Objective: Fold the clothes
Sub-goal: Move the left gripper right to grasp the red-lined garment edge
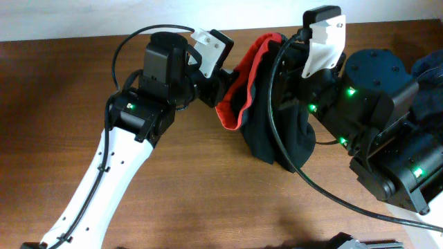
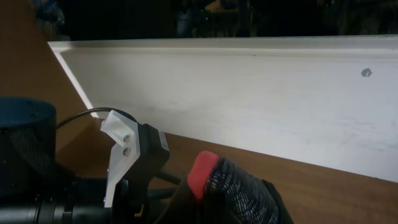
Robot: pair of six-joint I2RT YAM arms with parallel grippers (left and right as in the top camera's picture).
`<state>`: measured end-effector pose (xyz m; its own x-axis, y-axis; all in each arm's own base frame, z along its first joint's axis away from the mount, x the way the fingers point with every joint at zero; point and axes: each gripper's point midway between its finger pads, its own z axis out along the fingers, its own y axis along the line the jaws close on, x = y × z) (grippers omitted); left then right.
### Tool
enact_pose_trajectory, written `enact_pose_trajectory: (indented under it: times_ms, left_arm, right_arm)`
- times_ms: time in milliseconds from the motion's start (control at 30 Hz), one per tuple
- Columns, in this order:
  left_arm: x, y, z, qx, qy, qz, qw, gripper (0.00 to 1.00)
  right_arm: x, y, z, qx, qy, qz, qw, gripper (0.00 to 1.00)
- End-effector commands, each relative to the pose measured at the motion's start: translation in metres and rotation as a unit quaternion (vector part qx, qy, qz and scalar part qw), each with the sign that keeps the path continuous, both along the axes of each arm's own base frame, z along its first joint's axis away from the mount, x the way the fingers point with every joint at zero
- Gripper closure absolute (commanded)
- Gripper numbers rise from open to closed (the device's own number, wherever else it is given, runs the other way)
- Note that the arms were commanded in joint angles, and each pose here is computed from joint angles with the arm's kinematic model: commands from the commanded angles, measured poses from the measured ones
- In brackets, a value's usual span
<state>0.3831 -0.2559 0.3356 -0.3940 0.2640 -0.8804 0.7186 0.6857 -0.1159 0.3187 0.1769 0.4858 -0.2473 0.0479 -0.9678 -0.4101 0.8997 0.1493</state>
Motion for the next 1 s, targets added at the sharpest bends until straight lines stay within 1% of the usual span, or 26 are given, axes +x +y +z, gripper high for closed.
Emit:
enact_pose_trajectory:
  times_ms: [0,200,500,800,967]
  left_arm:
    - [0.000,-0.004,0.005,0.000,-0.011,-0.009,1.000,0.59]
    - [-0.011,-0.016,0.004,-0.001,-0.005,-0.031,1.000,0.58]
    - [-0.015,-0.016,-0.004,0.008,0.011,-0.032,0.999,0.59]
    - [-0.009,-0.011,-0.005,0.017,0.004,-0.013,1.000,0.59]
    - [-0.009,-0.012,-0.005,0.017,0.004,-0.013,1.000,0.64]
  right_arm:
    - [-0.001,-0.001,0.006,0.002,-0.010,0.003,1.000,0.96]
    - [-0.001,-0.001,0.006,0.002,-0.010,0.003,1.000,0.96]
    - [-0.001,-0.001,0.006,0.002,-0.010,0.003,1.000,0.96]
    - [-0.003,0.002,0.006,0.005,-0.008,0.013,1.000,0.96]
    - [-0.003,0.002,0.006,0.005,-0.008,0.013,1.000,0.96]
